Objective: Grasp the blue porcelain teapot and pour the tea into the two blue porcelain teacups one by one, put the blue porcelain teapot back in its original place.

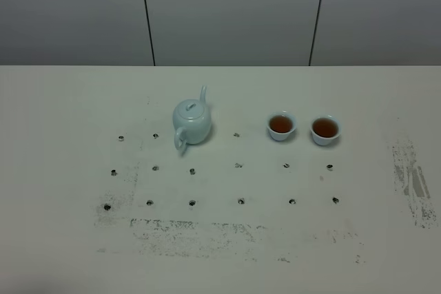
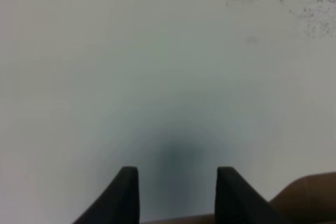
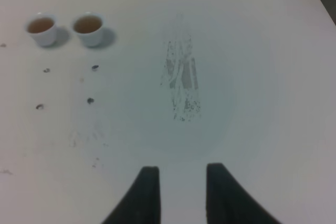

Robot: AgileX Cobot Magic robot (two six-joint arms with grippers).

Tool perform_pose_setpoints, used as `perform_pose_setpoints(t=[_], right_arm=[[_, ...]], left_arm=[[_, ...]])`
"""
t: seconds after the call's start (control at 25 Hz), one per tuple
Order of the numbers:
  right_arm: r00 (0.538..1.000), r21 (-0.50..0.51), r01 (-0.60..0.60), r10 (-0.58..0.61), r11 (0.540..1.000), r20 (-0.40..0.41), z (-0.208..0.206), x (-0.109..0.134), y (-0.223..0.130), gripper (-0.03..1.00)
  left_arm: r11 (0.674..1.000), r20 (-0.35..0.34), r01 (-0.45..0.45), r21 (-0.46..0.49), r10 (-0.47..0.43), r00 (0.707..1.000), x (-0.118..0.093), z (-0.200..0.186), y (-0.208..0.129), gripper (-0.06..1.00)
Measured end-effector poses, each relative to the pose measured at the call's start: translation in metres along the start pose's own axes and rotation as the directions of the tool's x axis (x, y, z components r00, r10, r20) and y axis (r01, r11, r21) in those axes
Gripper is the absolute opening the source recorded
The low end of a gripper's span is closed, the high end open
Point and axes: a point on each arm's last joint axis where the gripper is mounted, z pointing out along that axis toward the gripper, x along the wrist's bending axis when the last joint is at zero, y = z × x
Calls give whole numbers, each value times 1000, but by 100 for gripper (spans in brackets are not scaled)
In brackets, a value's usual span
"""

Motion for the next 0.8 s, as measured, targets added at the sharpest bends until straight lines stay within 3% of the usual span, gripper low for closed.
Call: perform_pose_setpoints(t=[0.36,0.56,0.8], right_arm=[[1000,0,0,0,1000,0,0,0,0,23],[1000,0,0,0,1000,0,0,0,0,23],[1000,0,0,0,1000,0,0,0,0,23]], left_arm=[[999,41,40,-23,-39,998,-8,3,-33,41],[992,43,104,-73,-101,994,-10,1,-42,41],[985,40,112,-132,-108,993,-10,-5,-47,41]])
